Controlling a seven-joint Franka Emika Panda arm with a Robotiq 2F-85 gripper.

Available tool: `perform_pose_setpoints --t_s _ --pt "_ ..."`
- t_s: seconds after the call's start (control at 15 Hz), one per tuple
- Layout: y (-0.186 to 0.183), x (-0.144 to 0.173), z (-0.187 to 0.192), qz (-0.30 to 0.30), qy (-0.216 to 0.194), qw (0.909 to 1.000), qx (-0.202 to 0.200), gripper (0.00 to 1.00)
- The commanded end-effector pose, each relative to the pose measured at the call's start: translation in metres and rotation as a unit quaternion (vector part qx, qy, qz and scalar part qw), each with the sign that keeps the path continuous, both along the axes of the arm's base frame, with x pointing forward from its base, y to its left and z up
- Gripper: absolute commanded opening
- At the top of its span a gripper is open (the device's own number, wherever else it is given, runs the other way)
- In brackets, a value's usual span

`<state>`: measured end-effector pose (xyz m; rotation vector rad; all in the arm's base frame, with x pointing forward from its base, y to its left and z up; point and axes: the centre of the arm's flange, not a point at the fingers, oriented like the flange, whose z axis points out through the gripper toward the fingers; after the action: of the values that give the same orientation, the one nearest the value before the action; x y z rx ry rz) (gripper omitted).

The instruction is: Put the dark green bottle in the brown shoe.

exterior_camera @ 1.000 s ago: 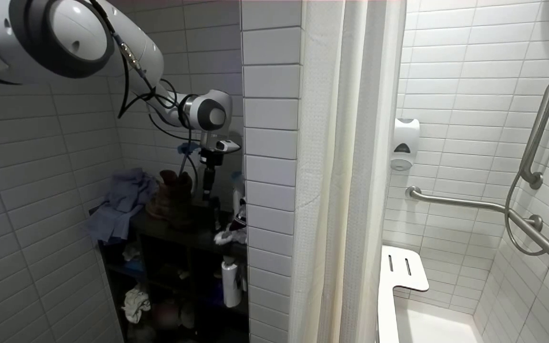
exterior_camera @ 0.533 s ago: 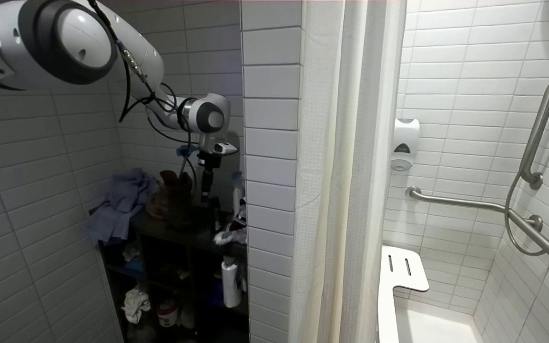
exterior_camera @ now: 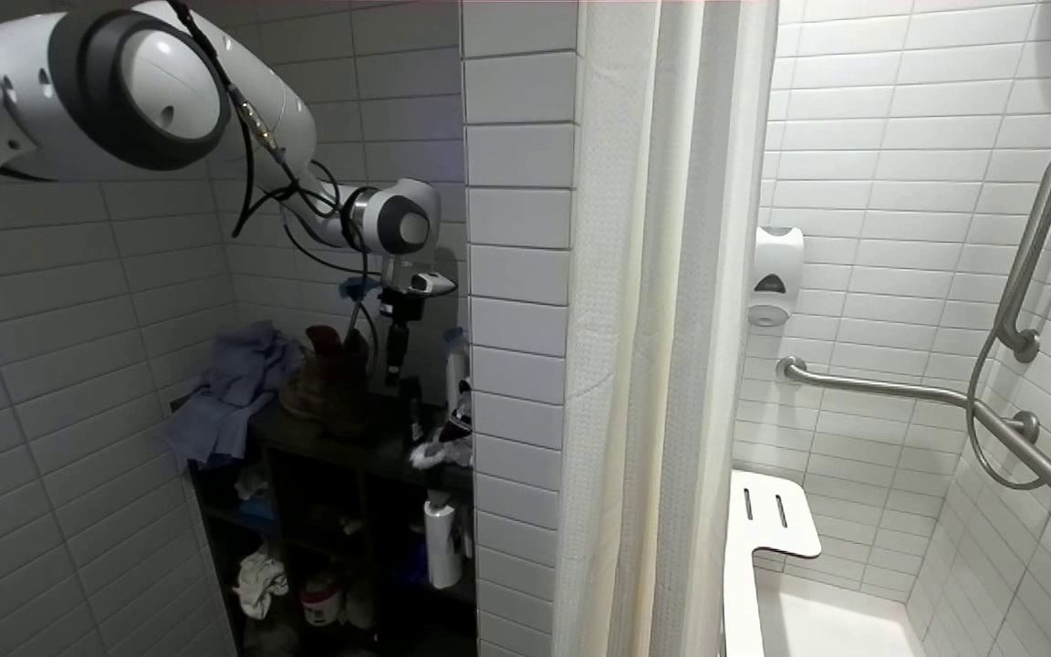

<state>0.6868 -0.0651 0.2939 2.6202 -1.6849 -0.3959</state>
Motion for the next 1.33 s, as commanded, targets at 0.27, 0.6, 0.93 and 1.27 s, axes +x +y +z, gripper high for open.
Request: perform_pose_setpoints --t_s 0.27,0.6,0.93,1.27 --pt "-0.004 0.016 -0.008 0.005 0.009 0.9993 0.035 1.0" --pt "-0.003 0.008 -0.013 0.057 0.044 0.9955 0.061 1.0" --pt "-0.003 0.003 -0.009 0.102 0.055 0.9907 0.071 1.0" --pt "0.0 0.009 -0.005 0.111 -0.007 0.9918 0.064 1.0"
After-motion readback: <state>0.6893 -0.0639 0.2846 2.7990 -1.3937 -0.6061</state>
